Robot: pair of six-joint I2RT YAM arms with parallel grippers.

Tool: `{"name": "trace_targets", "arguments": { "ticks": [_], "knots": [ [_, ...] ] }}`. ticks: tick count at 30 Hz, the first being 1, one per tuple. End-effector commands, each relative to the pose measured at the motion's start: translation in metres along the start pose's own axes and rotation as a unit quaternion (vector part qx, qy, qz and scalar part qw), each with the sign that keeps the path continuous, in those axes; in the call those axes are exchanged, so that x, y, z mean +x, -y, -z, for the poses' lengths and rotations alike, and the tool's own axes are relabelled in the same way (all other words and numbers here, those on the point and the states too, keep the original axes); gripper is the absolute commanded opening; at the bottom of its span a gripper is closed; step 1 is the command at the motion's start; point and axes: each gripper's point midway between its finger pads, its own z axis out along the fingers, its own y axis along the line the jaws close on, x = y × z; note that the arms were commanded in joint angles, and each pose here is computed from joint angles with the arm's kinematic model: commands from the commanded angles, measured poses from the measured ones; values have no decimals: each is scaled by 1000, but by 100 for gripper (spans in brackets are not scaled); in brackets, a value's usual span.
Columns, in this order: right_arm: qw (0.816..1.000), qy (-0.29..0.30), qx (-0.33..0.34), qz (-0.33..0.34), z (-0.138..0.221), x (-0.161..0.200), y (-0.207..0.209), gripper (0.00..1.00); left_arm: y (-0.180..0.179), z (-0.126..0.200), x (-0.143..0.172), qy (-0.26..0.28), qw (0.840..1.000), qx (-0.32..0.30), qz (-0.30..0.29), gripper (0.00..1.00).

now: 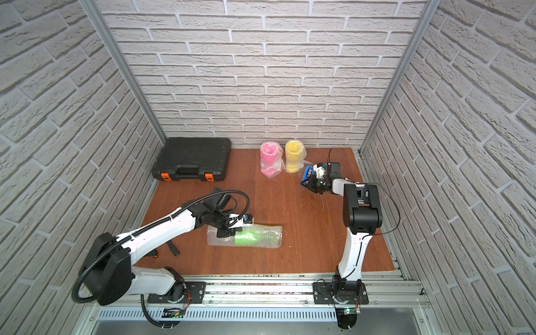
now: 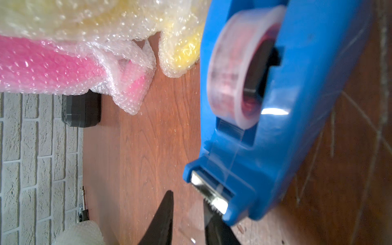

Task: Wrap wine glasses in bubble wrap
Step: Tear off the tape using the Tape Cutter.

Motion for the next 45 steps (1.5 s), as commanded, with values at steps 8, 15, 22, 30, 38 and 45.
{"name": "trace_targets", "arguments": {
  "ticks": [8, 15, 22, 30, 38, 45],
  "knots": [
    [999, -2, 31, -20, 8, 4, 4, 3, 19, -10, 25, -52, 998, 40, 11, 7],
    [986, -56, 114, -109, 8, 37, 39, 3, 21, -11, 27, -56, 997, 44, 14, 6],
    [974, -74, 159, -144, 9, 51, 54, 3, 21, -11, 29, -60, 997, 46, 14, 6],
    [962, -82, 210, -155, 17, 61, 70, 3, 23, -12, 31, -64, 997, 50, 16, 6],
    [948, -81, 265, -158, 28, 66, 85, 3, 23, -12, 31, -65, 996, 52, 17, 6],
    [947, -84, 269, -153, 27, 67, 87, 3, 24, -13, 32, -67, 996, 54, 18, 5]
  ]
}}
